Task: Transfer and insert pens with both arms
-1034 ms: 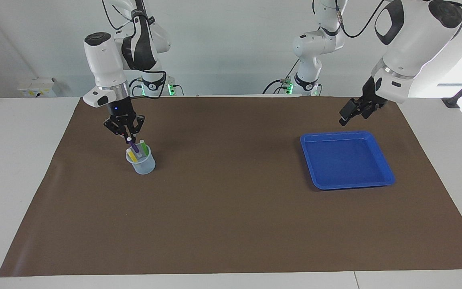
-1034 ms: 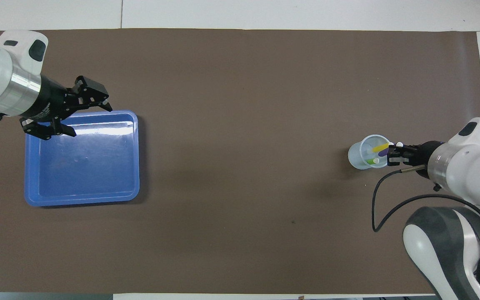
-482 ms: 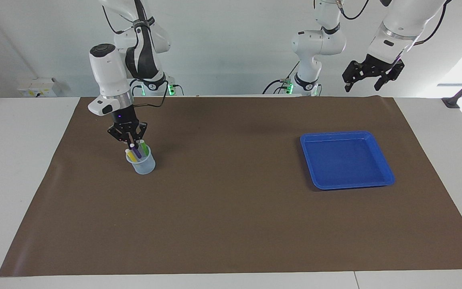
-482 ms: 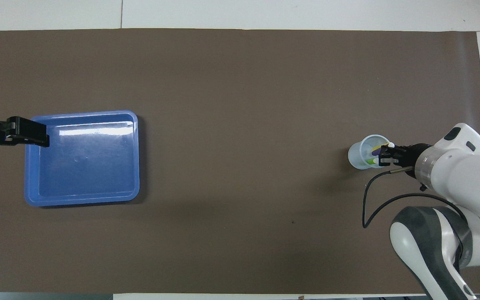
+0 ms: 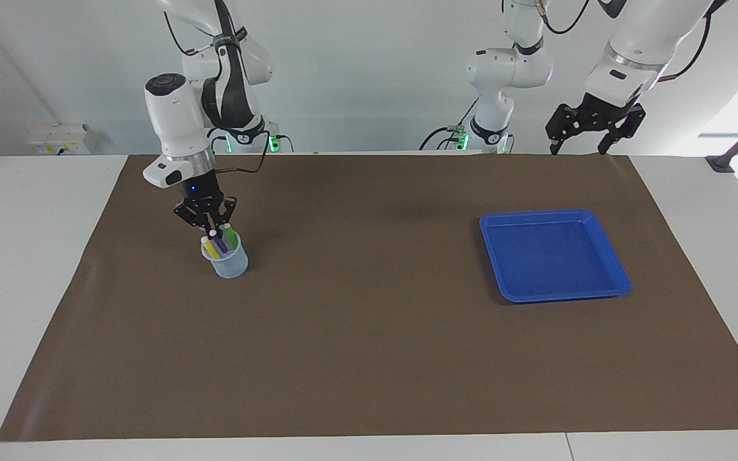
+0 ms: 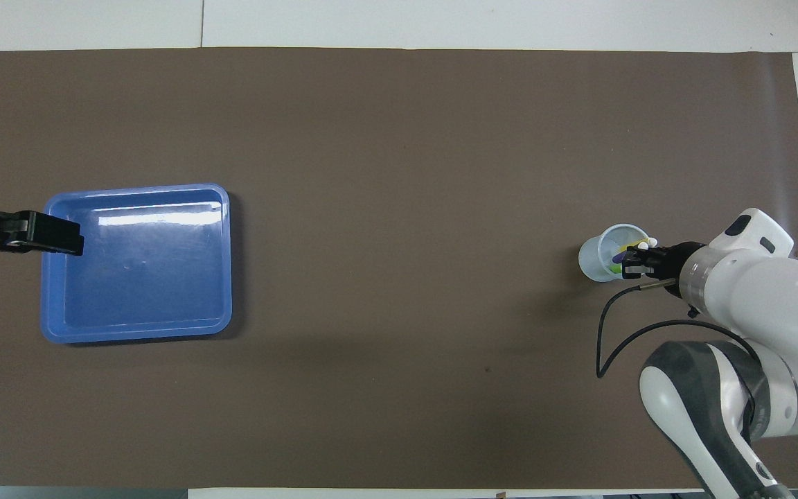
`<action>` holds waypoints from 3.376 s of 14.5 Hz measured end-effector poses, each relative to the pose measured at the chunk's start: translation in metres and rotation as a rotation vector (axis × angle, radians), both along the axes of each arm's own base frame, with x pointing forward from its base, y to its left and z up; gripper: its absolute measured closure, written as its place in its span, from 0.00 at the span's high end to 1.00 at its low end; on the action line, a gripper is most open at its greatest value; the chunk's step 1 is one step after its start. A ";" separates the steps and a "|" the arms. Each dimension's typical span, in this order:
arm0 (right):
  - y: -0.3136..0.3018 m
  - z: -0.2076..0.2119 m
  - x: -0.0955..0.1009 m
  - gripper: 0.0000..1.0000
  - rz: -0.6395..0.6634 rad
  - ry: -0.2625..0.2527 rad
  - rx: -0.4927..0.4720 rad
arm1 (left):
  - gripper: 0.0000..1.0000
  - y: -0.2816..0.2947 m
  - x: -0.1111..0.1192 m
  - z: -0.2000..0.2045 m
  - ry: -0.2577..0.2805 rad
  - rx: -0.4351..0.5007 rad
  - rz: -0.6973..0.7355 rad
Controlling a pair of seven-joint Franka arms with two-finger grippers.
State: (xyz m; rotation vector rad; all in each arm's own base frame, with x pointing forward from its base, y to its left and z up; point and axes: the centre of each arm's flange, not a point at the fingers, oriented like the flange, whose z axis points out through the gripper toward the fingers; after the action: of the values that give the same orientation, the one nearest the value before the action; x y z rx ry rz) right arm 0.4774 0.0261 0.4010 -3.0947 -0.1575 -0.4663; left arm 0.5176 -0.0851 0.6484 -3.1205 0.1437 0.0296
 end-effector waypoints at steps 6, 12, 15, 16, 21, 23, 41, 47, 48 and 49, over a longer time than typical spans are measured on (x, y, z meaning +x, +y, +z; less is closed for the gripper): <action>0.000 0.000 0.000 0.63 0.000 0.000 0.000 | 1.00 -0.001 0.014 -0.010 0.014 0.000 0.000; 0.000 0.011 0.006 0.99 0.000 -0.019 0.001 | 1.00 0.002 0.014 -0.012 0.019 0.001 0.004; 0.001 0.031 0.015 1.00 0.001 -0.002 0.001 | 1.00 0.002 0.014 -0.013 0.023 0.001 0.006; 0.001 0.040 0.018 1.00 0.000 0.012 0.001 | 1.00 0.003 0.014 -0.013 0.022 0.001 0.007; -0.021 0.099 0.033 1.00 -0.037 0.092 0.010 | 1.00 0.005 0.007 -0.001 0.001 -0.001 0.010; -0.034 0.127 0.040 1.00 -0.060 0.134 0.016 | 1.00 0.006 -0.001 0.012 -0.023 -0.004 0.011; -0.059 0.231 0.068 1.00 -0.150 0.322 0.021 | 1.00 0.011 -0.029 0.051 -0.090 -0.011 0.013; -0.054 0.229 0.068 1.00 -0.142 0.327 0.017 | 1.00 0.012 -0.034 0.047 -0.048 -0.005 0.023; -0.054 0.229 0.068 1.00 -0.141 0.327 0.013 | 1.00 0.012 -0.034 0.047 -0.049 -0.005 0.025; -0.052 0.229 0.069 1.00 -0.138 0.325 0.007 | 1.00 0.012 -0.033 0.044 -0.046 -0.005 0.025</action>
State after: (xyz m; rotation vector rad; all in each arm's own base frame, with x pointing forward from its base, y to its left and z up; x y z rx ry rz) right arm 0.5461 -0.0259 0.6299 -3.1306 0.0605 0.0391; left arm 0.4845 -0.0731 0.6929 -3.1247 0.1041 -0.0422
